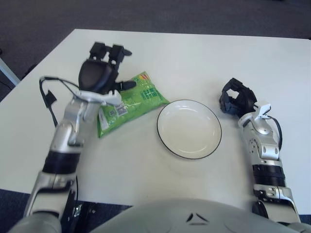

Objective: Put the snack into the plate.

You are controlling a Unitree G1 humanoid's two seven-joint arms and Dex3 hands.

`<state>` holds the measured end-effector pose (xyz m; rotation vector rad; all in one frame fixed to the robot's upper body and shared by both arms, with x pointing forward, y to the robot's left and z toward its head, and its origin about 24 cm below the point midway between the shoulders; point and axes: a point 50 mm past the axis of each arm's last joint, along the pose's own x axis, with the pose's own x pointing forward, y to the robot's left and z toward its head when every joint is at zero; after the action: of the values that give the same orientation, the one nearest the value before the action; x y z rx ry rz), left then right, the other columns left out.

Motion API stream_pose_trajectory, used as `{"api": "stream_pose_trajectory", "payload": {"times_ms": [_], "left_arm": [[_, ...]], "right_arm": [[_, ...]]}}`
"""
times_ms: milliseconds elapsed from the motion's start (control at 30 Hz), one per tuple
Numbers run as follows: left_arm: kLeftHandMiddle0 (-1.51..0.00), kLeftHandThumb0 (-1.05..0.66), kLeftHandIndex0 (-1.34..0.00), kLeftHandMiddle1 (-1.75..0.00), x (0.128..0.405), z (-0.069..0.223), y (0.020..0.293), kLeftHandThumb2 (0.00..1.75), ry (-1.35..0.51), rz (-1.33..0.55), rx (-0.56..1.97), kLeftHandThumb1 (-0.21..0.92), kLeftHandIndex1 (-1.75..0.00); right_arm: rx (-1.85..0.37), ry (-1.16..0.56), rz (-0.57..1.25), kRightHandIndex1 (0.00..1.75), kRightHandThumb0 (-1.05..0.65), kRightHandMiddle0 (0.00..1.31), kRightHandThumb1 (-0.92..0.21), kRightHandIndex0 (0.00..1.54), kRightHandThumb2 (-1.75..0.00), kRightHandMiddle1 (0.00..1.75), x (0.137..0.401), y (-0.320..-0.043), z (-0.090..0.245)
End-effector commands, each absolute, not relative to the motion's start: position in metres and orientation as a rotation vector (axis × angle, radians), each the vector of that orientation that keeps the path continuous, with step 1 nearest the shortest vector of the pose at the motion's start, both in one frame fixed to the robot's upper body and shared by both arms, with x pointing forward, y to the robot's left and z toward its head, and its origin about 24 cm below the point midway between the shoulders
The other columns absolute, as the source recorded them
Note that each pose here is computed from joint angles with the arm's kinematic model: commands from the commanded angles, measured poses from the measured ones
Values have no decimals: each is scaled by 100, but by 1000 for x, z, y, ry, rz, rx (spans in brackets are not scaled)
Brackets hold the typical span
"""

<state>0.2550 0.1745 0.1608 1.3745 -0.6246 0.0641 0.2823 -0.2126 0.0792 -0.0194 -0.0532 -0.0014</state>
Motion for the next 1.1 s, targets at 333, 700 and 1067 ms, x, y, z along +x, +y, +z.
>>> {"api": "stream_pose_trajectory", "payload": {"times_ms": [333, 700, 1067], "left_arm": [[0, -102, 0, -7, 210, 173, 173, 82, -369, -74, 1463, 92, -32], [0, -105, 0, 0, 205, 175, 180, 73, -328, -158, 1423, 92, -19], [0, -105, 0, 0, 213, 171, 182, 82, -259, -198, 1516, 92, -17]], "right_arm": [[-16, 108, -13, 175, -46, 56, -39, 132, -123, 175, 272, -216, 48], [-21, 108, -7, 175, -46, 56, -38, 132, -124, 175, 273, -217, 49], [-16, 111, -13, 175, -46, 57, -37, 132, -125, 175, 275, -217, 49]]}}
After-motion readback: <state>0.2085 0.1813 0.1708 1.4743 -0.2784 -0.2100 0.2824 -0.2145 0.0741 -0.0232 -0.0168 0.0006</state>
